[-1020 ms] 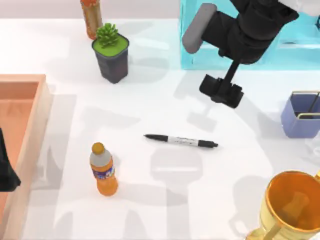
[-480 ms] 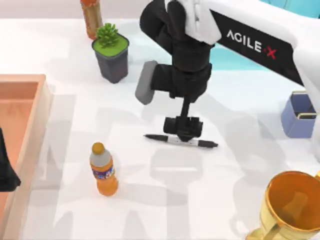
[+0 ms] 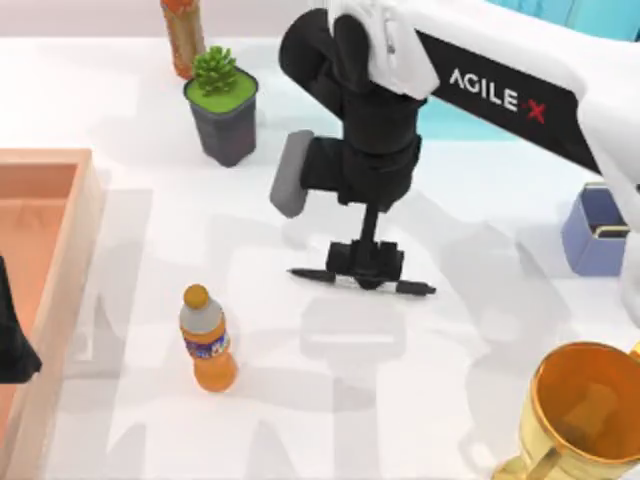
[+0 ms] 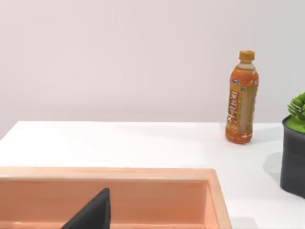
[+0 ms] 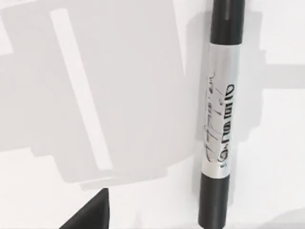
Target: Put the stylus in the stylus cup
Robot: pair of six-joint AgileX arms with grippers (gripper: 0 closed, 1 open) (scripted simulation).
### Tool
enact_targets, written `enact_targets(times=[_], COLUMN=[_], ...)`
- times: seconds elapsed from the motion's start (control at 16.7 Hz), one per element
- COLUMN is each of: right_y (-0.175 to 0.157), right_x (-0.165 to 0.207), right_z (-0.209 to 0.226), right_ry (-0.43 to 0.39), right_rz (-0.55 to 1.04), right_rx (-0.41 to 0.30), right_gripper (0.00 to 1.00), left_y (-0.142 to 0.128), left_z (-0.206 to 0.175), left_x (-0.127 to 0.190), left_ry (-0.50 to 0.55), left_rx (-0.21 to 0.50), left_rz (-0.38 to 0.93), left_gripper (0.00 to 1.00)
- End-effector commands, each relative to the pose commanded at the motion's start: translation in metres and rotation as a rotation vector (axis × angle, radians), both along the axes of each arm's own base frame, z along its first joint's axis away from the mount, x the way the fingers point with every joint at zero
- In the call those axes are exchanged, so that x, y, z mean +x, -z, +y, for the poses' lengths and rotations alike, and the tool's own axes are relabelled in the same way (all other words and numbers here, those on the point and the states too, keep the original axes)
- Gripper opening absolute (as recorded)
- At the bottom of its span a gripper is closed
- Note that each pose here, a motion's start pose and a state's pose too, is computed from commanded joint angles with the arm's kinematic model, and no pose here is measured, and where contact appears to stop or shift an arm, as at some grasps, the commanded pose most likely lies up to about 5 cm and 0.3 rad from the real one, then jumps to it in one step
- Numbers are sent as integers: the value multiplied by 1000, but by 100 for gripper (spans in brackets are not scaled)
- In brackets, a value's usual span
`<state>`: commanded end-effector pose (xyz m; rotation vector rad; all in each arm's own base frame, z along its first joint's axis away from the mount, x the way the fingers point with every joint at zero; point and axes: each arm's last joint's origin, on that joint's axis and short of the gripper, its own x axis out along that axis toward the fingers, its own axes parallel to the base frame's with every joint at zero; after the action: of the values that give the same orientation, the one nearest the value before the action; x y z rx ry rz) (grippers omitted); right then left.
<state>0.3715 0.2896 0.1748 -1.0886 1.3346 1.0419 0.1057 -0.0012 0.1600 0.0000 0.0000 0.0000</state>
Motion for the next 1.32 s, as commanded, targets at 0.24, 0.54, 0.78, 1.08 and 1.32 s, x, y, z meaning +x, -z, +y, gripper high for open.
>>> enact_targets(times=[0.24, 0.54, 0.78, 1.08, 1.32], right_y=[47, 87, 87, 87, 87], right_x=[2, -2, -2, -2, -2], right_z=[0, -3, -3, -3, -3], right_ry=[0, -1, -1, -1, -1], right_rz=[-10, -3, -3, -3, -3], right_rx=[8, 3, 3, 3, 3], right_gripper=[100, 100, 92, 55, 25], left_y=[0, 0, 0, 0, 0], left_z=[0, 0, 0, 0, 0], left_x=[0, 0, 0, 0, 0], left_ry=[0, 0, 0, 0, 0], left_rx=[0, 0, 0, 0, 0], left_rz=[0, 0, 0, 0, 0], left_gripper=[100, 100, 100, 100, 100])
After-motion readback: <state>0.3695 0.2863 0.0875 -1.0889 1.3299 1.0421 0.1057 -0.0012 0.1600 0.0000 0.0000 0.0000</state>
